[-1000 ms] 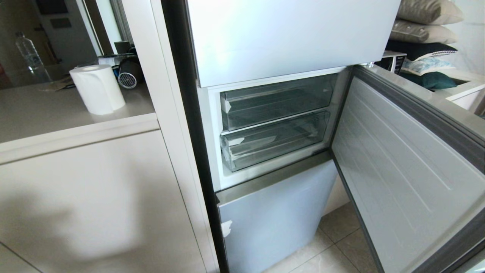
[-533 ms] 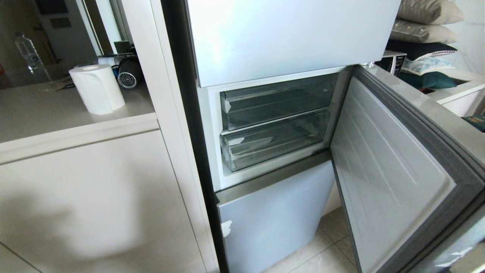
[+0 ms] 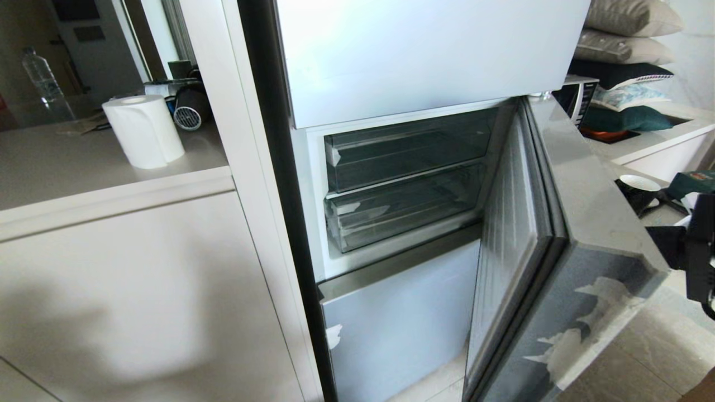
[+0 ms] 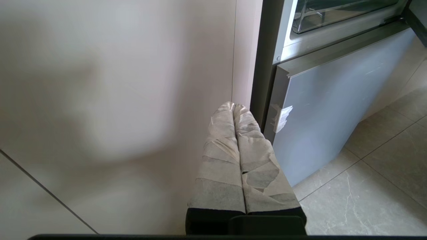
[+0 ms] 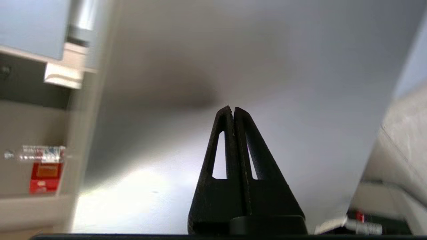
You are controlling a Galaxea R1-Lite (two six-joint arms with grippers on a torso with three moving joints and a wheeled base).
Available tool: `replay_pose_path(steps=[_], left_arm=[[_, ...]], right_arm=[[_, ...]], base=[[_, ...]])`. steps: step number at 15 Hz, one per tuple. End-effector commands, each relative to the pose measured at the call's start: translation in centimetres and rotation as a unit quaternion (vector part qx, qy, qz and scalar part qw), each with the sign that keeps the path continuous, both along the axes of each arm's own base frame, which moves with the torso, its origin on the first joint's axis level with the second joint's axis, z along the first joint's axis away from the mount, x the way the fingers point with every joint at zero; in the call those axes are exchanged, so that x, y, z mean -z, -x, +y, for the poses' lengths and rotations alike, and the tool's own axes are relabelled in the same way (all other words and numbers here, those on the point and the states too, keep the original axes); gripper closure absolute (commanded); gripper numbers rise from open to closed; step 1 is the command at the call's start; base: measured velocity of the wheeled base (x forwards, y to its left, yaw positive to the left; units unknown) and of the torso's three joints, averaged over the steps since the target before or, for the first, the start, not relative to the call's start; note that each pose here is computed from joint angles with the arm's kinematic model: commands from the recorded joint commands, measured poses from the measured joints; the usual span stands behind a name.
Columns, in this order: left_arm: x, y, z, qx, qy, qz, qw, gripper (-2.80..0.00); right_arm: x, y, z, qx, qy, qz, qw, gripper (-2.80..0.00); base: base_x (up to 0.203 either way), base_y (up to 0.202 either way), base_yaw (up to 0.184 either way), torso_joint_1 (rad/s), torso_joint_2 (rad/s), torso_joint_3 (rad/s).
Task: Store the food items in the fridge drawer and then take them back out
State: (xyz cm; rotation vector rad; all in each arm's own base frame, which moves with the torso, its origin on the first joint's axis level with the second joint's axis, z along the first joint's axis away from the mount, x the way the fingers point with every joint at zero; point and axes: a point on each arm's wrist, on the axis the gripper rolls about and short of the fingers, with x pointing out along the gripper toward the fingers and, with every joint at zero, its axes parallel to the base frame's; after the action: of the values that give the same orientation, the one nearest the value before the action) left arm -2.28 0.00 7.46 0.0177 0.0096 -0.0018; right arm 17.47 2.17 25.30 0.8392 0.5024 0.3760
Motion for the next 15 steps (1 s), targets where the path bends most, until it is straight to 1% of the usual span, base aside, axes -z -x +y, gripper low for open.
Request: replay_pose_path(steps=[1, 3, 4, 5, 8, 10, 11, 12, 13, 14, 15], left_arm=[[0.0, 0.0, 0.0, 0.0, 0.0, -0.001, 1.0, 0.0], [0.0, 0.0, 0.0, 0.0, 0.0, -0.001, 1.0, 0.0], [0.0, 0.0, 0.0, 0.0, 0.0, -0.001, 1.0, 0.0], [0.0, 0.0, 0.0, 0.0, 0.0, -0.001, 1.0, 0.0], [0.0, 0.0, 0.0, 0.0, 0.0, -0.001, 1.0, 0.0], [0.0, 0.0, 0.0, 0.0, 0.0, -0.001, 1.0, 0.0], [0.0, 0.0, 0.0, 0.0, 0.0, -0.001, 1.0, 0.0], [0.0, 0.0, 0.0, 0.0, 0.0, -0.001, 1.0, 0.0], [0.0, 0.0, 0.0, 0.0, 0.0, -0.001, 1.0, 0.0], [0.0, 0.0, 0.0, 0.0, 0.0, -0.001, 1.0, 0.0], [0.0, 0.0, 0.0, 0.0, 0.0, -0.001, 1.0, 0.0]], right_arm=[[1.5, -4.0, 2.7, 0.009, 0.022, 0.009, 1.0, 0.0], [3.5, -8.4, 5.2, 0.027, 0.042, 0.016, 0.999, 0.0], [4.4, -10.3, 6.5, 0.027, 0.047, 0.019, 0.998, 0.0], [5.1, -11.9, 8.3, 0.018, 0.052, 0.019, 0.998, 0.0], [4.3, -15.6, 14.6, -0.008, 0.047, -0.028, 0.998, 0.0], [3.7, -18.3, 17.9, 0.006, 0.039, -0.063, 0.997, 0.0], [3.7, -19.1, 19.1, 0.014, 0.037, -0.072, 0.997, 0.0], [3.9, -19.5, 19.8, 0.019, 0.037, -0.075, 0.996, 0.0], [3.7, -19.2, 19.7, 0.021, 0.037, -0.075, 0.996, 0.0], [2.9, -18.3, 19.2, 0.023, 0.035, -0.079, 0.996, 0.0], [1.4, -16.7, 18.3, 0.024, 0.03, -0.089, 0.995, 0.0]], base=[[0.0, 0.0, 0.0, 0.0, 0.0, 0.0], [0.0, 0.0, 0.0, 0.0, 0.0, 0.0], [0.0, 0.0, 0.0, 0.0, 0.0, 0.0], [0.0, 0.0, 0.0, 0.0, 0.0, 0.0], [0.0, 0.0, 0.0, 0.0, 0.0, 0.0], [0.0, 0.0, 0.0, 0.0, 0.0, 0.0], [0.0, 0.0, 0.0, 0.0, 0.0, 0.0], [0.0, 0.0, 0.0, 0.0, 0.0, 0.0], [0.0, 0.0, 0.0, 0.0, 0.0, 0.0], [0.0, 0.0, 0.0, 0.0, 0.0, 0.0], [0.0, 0.0, 0.0, 0.0, 0.0, 0.0]])
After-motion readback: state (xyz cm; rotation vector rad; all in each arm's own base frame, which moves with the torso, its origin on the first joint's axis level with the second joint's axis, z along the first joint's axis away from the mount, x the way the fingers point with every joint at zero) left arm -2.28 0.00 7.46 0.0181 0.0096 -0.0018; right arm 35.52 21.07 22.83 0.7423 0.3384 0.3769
